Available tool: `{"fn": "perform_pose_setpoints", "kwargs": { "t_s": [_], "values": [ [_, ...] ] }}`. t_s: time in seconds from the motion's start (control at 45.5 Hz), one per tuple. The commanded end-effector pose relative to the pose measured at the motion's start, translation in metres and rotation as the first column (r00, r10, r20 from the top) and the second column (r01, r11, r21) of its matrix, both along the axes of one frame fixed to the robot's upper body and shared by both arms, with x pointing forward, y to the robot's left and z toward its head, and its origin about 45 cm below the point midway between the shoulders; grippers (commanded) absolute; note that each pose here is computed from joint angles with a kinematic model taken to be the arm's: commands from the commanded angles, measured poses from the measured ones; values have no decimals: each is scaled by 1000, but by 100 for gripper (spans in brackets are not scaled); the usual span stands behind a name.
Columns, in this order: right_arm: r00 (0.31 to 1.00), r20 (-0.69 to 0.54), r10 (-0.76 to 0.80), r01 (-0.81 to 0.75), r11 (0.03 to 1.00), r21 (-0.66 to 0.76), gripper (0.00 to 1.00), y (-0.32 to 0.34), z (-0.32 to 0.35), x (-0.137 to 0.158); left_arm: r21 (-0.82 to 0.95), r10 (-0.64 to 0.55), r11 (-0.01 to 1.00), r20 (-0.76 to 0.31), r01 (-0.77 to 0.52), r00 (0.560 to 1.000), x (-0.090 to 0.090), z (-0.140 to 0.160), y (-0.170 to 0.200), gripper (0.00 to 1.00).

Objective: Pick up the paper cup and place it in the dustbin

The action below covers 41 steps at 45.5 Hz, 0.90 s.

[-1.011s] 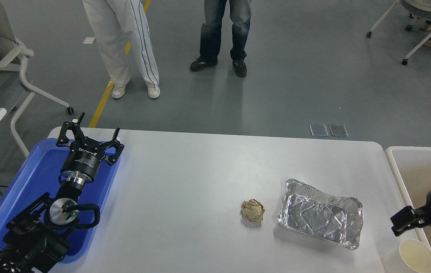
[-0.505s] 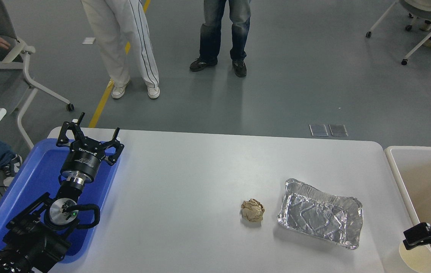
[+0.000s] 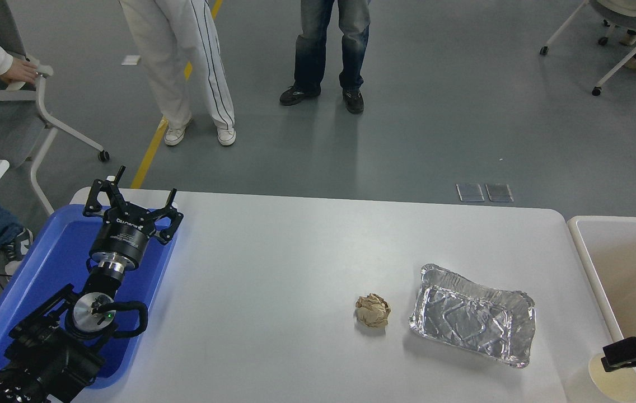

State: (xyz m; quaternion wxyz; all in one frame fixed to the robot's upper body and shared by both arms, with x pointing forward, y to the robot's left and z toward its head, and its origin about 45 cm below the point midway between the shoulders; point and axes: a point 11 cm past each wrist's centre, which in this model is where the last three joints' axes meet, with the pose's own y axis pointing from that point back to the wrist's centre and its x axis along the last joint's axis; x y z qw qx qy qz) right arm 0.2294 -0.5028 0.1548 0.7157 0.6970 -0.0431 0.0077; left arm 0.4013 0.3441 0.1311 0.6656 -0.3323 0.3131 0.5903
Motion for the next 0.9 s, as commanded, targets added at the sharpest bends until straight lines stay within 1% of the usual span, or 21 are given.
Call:
{"fn": "perform_pose_setpoints", "kwargs": {
  "t_s": [0.0, 0.132, 0.264, 0.593, 0.769, 0.835, 0.879],
  "values": [
    [1000, 7, -14, 14, 1000, -12, 100, -7, -3, -2, 0, 0, 1000, 0, 0, 1000, 0, 0, 0, 100],
    [1000, -20, -12, 11, 1000, -14, 100, -7, -10, -11, 0, -1, 1000, 1, 1, 1000, 0, 0, 0, 100],
    [1000, 4, -27, 27, 1000, 8, 100, -1, -11, -5, 0, -1, 1000, 1, 1, 1000, 0, 0, 0, 100],
    [995, 18, -96, 95, 995, 38, 100, 1, -17, -7, 0, -1, 1000, 1, 1, 1000, 0, 0, 0, 100],
    [984, 40, -173, 170, 983, 63, 95, 2, -19, -7, 1, -1, 1000, -1, 1, 1000, 0, 0, 0, 100],
    [980, 46, -192, 189, 980, 69, 89, 1, -19, -7, 0, 0, 1000, 0, 0, 1000, 0, 0, 0, 100],
    [979, 40, -201, 198, 978, 71, 89, 1, -21, -10, 0, 0, 1000, 0, 0, 1000, 0, 0, 0, 100]
  ]
}}
